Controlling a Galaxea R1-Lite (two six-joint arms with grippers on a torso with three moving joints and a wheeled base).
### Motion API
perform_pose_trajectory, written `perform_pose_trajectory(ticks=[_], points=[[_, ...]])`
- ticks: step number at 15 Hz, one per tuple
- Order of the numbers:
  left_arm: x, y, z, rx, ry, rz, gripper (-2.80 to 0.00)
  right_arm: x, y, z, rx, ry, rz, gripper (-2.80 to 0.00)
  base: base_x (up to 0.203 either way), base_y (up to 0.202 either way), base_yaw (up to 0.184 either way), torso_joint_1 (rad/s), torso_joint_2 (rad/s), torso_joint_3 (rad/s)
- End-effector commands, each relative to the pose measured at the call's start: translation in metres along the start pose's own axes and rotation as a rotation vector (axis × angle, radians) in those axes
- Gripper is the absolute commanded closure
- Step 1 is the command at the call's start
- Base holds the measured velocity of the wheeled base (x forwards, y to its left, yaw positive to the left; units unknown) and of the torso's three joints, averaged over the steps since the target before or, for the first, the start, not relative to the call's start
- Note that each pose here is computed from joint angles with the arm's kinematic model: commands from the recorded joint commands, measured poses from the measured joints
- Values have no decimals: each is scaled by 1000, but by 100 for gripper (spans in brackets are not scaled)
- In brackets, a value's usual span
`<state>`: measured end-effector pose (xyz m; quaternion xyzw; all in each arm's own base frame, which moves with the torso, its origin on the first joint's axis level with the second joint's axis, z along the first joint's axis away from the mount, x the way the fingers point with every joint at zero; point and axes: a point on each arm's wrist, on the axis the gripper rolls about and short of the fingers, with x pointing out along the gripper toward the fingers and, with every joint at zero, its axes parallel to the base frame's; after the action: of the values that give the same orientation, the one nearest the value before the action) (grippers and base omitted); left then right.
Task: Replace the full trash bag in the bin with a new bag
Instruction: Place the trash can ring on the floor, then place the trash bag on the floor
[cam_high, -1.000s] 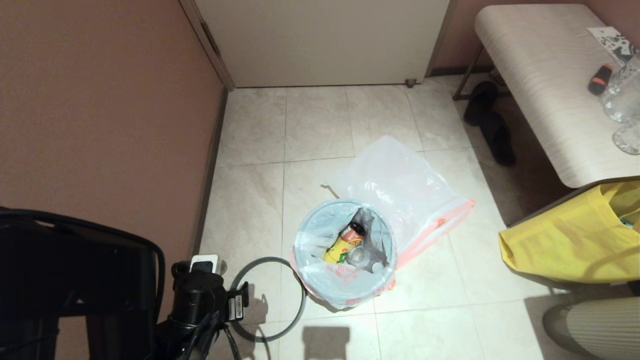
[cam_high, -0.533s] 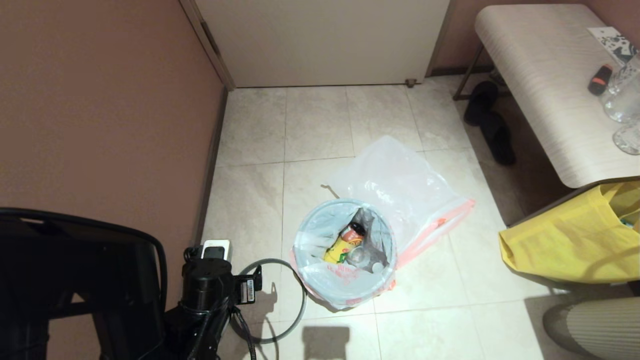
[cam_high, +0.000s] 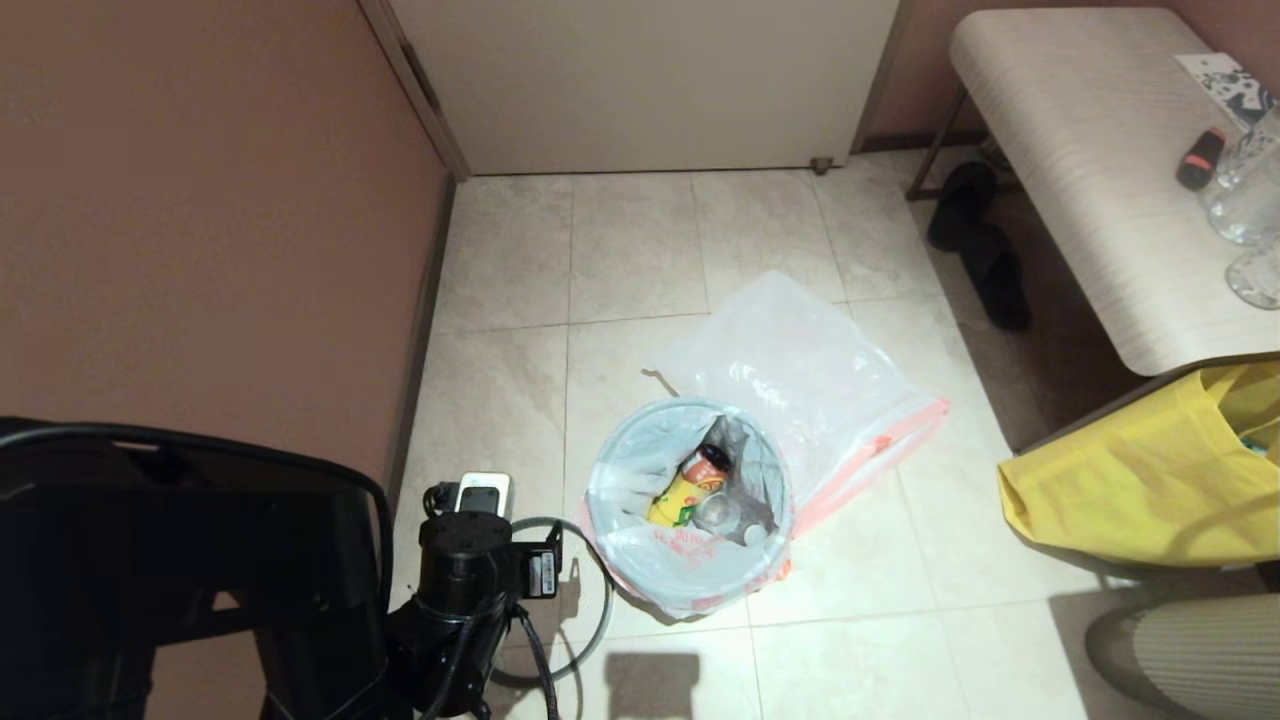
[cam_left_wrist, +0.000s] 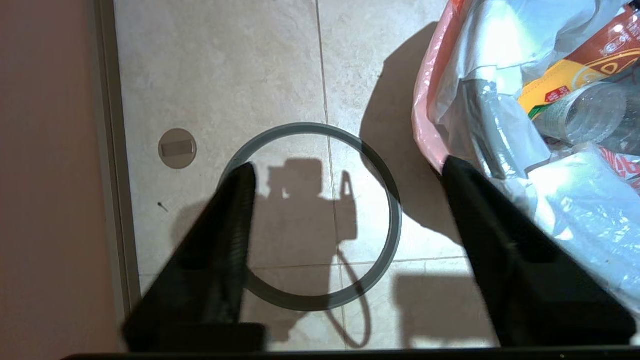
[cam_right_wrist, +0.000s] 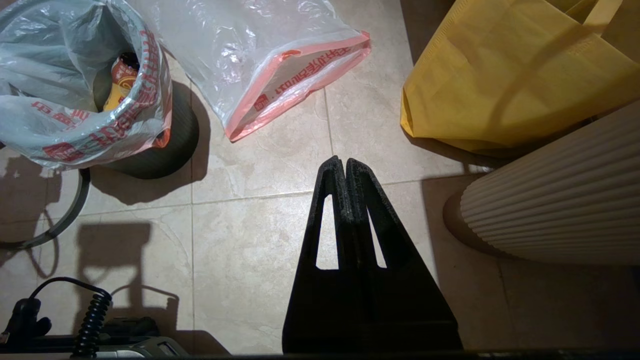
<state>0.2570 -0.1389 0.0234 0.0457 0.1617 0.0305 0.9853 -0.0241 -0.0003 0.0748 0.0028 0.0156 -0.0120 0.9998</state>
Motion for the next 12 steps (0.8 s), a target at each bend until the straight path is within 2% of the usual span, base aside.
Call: perform_pose_trajectory(ticks=[1,3,5,8,9,12], points=[[1,2,-2,-5,0,1,0,0,0,0,0,1,0,0,0,0,0,0,0,0],[-1,7,4,-38,-52,-28,0,0,0,0,0,1,1,0,0,0,0,0,0,0],[-13,12,9,-35,-73,-75,0,0,0,0,0,1,0,0,0,0,0,0,0,0],[-41,22,21,-30,-89,-301,0,0,0,0,0,1,0,0,0,0,0,0,0,0],[-43,26,20,-29,-80,-312,0,0,0,0,0,1,1,0,0,0,0,0,0,0],[-49,42,12,-28,-33,-279,0,0,0,0,0,1,0,0,0,0,0,0,0,0]])
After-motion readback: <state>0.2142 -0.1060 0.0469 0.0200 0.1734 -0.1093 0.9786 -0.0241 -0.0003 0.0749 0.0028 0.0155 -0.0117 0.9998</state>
